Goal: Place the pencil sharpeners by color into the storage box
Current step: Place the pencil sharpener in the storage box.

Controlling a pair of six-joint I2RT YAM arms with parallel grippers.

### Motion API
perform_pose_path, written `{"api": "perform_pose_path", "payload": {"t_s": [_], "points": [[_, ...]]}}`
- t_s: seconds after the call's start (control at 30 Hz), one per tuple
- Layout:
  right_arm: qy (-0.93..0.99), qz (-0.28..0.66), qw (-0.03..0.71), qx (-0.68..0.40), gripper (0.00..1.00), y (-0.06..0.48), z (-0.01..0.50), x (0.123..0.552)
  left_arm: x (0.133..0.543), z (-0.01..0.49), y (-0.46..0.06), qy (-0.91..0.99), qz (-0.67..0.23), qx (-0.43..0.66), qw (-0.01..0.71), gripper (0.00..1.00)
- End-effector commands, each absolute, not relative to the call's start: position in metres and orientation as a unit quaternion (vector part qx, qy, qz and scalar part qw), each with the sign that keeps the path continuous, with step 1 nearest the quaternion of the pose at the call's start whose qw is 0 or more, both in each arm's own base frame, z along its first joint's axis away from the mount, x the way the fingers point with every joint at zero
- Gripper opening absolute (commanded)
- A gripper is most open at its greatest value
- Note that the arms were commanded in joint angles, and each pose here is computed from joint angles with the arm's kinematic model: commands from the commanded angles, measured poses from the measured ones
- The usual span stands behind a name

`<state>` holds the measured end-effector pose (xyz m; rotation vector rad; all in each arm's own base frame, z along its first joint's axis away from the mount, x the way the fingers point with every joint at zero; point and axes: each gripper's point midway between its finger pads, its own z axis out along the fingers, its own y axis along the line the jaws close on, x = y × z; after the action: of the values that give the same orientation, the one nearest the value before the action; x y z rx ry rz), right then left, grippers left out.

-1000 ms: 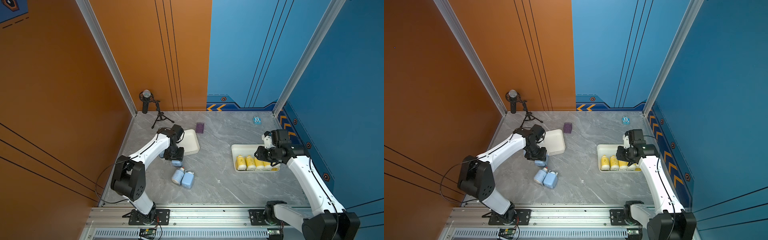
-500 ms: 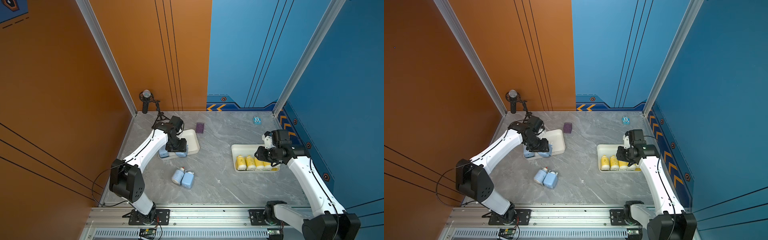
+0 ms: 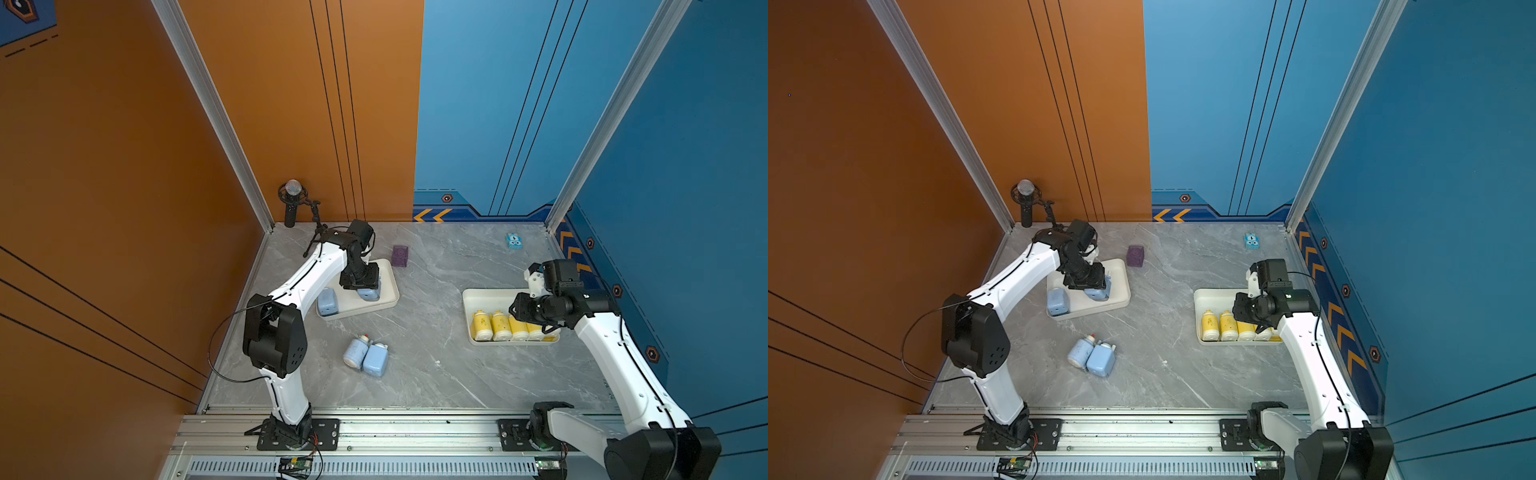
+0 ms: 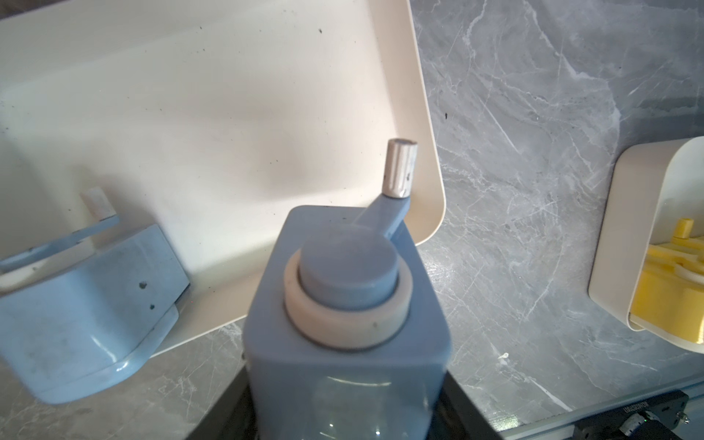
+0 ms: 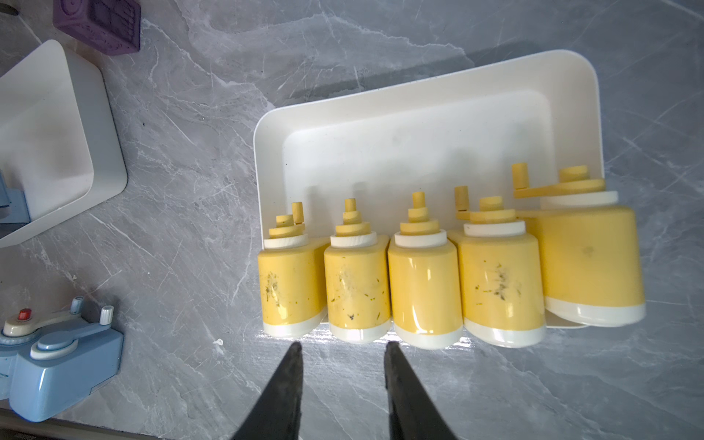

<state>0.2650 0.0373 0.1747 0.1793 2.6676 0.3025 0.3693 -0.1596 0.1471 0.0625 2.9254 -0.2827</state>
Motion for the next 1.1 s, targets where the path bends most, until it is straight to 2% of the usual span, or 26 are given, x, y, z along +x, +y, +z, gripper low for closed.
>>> {"api": "perform_pose_path", "payload": {"t_s": [0.0, 0.53, 1.07], "points": [[0.967, 0.109, 0.222, 0.066, 0.37, 0.035, 0.179, 0.26, 0.381, 0.152, -0.152, 0.991, -0.08, 0.009, 0.111, 0.46], [0.967, 0.103, 0.224, 0.065, 0.37, 0.033, 0.181, 0.264, 0.403, 0.133, -0.135, 0.994, -0.032, -0.011, 0.107, 0.46], [0.966, 0.115, 0.22, 0.064, 0.37, 0.037, 0.176, 0.264, 0.377, 0.12, -0.1, 0.994, 0.018, -0.064, 0.088, 0.46]]}}
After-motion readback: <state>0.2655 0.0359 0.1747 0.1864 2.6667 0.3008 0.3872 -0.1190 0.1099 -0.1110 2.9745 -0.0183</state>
